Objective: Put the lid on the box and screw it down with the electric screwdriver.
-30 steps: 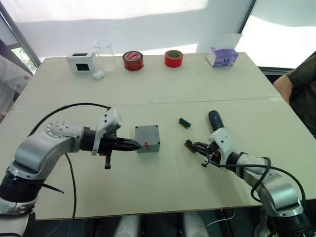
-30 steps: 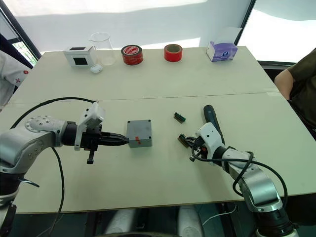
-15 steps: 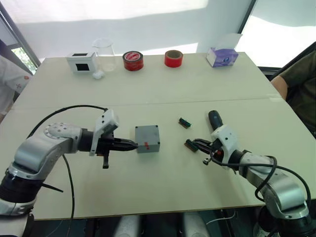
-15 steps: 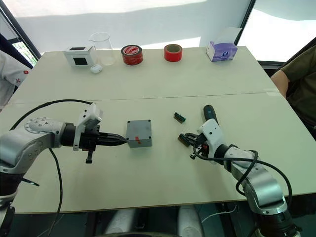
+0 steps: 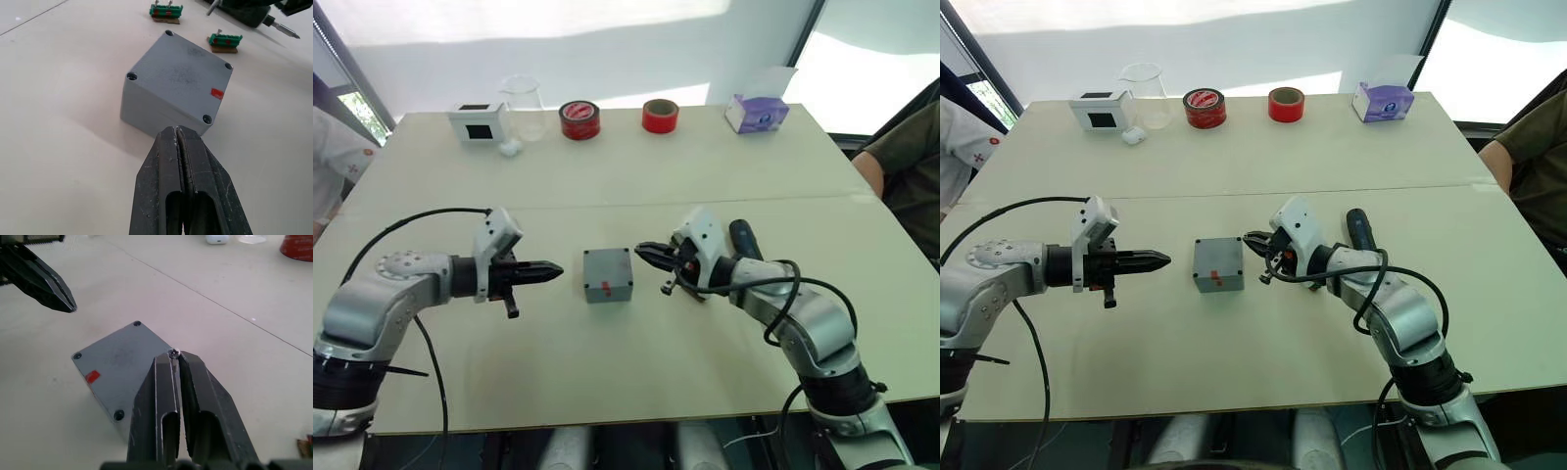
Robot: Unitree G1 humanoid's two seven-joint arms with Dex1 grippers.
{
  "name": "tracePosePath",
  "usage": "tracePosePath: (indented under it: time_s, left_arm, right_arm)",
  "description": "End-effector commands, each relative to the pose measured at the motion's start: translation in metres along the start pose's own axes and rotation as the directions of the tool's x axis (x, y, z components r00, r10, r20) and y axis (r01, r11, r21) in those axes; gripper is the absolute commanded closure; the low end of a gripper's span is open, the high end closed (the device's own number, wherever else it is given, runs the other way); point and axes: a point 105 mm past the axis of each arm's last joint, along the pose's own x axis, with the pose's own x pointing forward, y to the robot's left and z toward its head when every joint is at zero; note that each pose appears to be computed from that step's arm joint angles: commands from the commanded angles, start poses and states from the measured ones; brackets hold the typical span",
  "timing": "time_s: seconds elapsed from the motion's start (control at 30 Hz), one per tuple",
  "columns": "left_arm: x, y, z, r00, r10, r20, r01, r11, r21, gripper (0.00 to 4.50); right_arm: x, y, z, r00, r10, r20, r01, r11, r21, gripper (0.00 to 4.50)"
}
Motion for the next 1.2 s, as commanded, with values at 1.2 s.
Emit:
tracePosePath:
  time_s: [1.2]
  left_arm:
    - [0.006, -0.011, 0.016, 0.997, 0.017, 0.078, -0.02, 0.999, 0.032, 4.5]
  right_arm:
    - [0.03, -0.005, -0.008, 0.999, 0.043, 0.006, -0.042, 0.997, -0.06, 4.41]
